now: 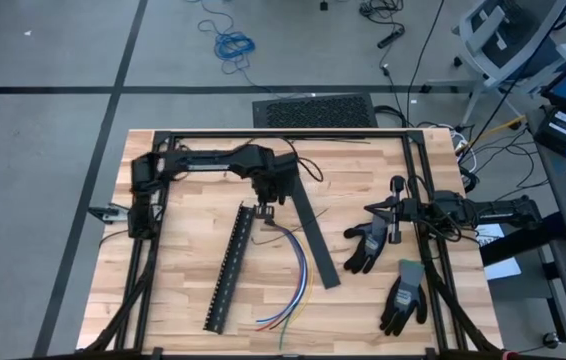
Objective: Ziptie cables
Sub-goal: Wrap the black zip tie on the cables
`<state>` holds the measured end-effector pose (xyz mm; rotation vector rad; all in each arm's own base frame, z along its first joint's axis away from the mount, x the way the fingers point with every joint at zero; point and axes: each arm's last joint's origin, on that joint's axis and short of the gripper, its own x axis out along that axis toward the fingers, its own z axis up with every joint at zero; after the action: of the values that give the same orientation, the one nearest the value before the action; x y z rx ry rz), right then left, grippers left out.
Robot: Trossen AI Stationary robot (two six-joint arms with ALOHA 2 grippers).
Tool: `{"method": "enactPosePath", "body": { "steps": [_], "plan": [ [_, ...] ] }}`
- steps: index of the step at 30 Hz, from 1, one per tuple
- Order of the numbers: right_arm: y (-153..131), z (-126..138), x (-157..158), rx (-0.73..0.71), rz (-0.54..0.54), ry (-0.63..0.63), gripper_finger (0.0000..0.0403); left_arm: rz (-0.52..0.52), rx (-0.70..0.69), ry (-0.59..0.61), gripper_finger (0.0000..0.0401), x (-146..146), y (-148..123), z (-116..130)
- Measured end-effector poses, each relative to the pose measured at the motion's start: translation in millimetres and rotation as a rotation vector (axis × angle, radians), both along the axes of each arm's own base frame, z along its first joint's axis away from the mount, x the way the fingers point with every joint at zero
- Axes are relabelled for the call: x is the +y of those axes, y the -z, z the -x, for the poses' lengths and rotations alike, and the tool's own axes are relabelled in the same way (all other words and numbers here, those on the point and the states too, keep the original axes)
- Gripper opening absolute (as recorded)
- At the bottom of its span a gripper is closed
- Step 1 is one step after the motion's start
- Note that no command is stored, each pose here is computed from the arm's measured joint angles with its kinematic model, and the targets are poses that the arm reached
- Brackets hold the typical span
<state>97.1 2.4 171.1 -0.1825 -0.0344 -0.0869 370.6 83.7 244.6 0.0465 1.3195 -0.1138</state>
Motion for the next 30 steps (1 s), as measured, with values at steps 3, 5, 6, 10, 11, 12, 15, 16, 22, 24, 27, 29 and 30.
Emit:
{"method": "enactPosePath", "body": {
  "steps": [3,5,6,10,11,12,15,16,22,24,27,29,30],
  "plan": [
    [0.0,0.0,0.0,0.000,0.000,0.000,0.0000,0.030,-0.083,0.022,0.0000,-8.3,-30.6,13.4],
    [0.1,0.0,0.0,0.001,0.000,0.000,0.0000,0.086,-0.138,0.044,0.0000,-14.7,-47.7,21.9],
    [0.0,0.0,0.0,0.000,0.000,0.001,0.0000,0.115,-0.169,0.044,0.0000,-18.1,-56.8,26.6],
    [0.1,0.0,0.0,0.001,0.000,0.000,0.0000,0.169,-0.279,0.010,0.0000,-28.3,-87.7,44.3],
    [0.1,0.0,0.0,0.001,0.000,0.000,0.0000,0.170,-0.312,-0.003,0.0000,-29.6,-92.4,47.6],
    [0.0,0.0,0.0,0.000,0.000,0.000,0.0000,0.176,-0.356,-0.030,0.0000,-30.0,-95.6,49.4],
    [0.1,0.0,0.0,0.001,0.000,0.000,0.0000,0.210,-0.500,-0.123,0.0000,-30.6,-95.9,52.5],
    [0.1,0.0,0.0,0.001,0.000,0.000,0.0000,0.228,-0.546,-0.157,0.0000,-30.6,-94.5,52.9],
    [0.0,0.0,-0.1,0.003,0.030,0.003,0.0000,0.354,-0.729,-0.287,0.0000,-38.2,-78.4,52.1],
    [-0.6,0.0,-0.7,0.006,0.131,0.019,0.0000,0.403,-0.796,-0.305,0.0000,-43.8,-79.0,51.7],
    [-0.7,0.0,-0.6,0.011,0.207,0.019,0.0000,0.474,-0.906,-0.298,0.0000,-54.1,-83.3,49.0],
    [-0.3,0.0,-0.6,0.019,0.251,0.020,0.0000,0.519,-0.919,-0.307,0.0000,-60.8,-83.5,49.4],
    [-0.3,0.0,-0.6,0.021,0.267,0.021,0.0000,0.535,-0.947,-0.297,0.0000,-64.0,-86.3,48.2]
  ]
}}
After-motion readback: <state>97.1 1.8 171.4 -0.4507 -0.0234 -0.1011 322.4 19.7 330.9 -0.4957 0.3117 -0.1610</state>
